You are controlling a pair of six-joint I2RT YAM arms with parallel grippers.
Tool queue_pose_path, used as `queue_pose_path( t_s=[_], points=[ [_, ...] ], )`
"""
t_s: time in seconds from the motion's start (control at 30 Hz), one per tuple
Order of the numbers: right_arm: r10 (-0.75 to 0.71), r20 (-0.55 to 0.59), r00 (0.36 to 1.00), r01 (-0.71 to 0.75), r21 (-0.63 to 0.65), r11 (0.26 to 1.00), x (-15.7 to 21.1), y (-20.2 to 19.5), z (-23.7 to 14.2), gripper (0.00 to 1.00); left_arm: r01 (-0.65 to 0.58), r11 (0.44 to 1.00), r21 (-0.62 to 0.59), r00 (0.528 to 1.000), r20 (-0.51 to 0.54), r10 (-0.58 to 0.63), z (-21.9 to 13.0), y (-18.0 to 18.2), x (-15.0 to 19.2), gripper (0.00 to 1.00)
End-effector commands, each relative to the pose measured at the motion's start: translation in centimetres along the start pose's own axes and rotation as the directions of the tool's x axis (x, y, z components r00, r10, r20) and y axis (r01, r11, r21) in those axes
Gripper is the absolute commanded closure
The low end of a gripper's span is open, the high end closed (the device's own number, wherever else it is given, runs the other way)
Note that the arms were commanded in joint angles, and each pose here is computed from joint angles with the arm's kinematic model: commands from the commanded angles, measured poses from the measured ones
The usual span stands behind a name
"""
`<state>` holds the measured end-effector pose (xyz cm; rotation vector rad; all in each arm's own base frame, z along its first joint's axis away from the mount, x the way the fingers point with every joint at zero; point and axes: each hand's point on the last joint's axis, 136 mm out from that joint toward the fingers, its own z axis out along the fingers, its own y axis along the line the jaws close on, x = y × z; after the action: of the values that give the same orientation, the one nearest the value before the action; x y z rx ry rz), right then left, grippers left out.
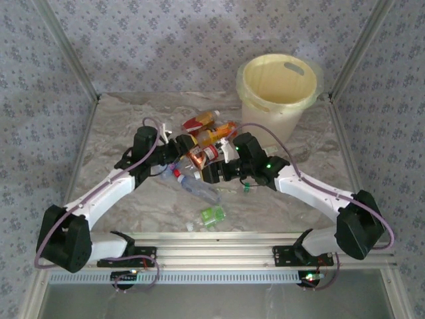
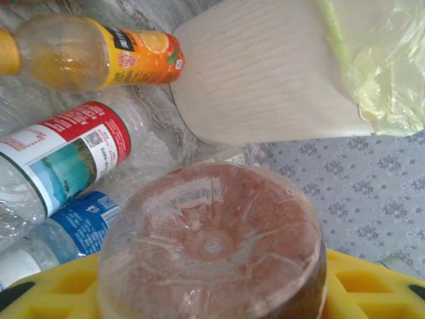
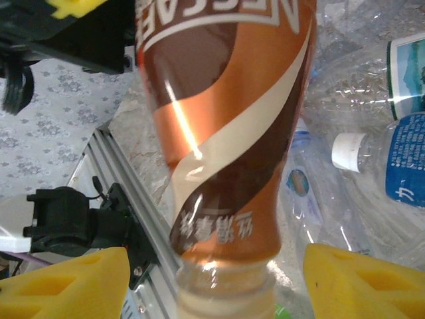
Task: Put the plastic bottles in the bin
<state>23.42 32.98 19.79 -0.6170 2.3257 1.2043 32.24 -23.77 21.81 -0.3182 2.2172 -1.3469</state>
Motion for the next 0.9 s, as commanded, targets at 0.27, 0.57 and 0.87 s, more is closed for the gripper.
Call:
queue_pose_path(
  t_s=[0.27, 0.57, 0.87],
  points=[
    [-0.007, 0.042, 0.999, 0.006, 0.030, 1.000, -1.9, 0.0, 0.4, 0.48, -0.025, 0.997, 0.075, 0.999, -0.026, 0.027, 0.8, -2.7, 0.3, 0.44],
    [-0.002, 0.045, 0.999, 0.000, 0.039, 0.999, -1.6, -0.2, -0.2, 0.67, -0.029, 0.996, 0.089, 0.999, -0.021, 0.031, 0.7, -3.5, 0.2, 0.29],
    [-0.008, 0.084, 0.996, 0.001, 0.080, 0.997, -1.9, -0.9, -3.1, 0.70, -0.080, 0.987, 0.143, 0.997, 0.002, 0.081, -0.4, -6.4, -0.8, 0.00]
  ],
)
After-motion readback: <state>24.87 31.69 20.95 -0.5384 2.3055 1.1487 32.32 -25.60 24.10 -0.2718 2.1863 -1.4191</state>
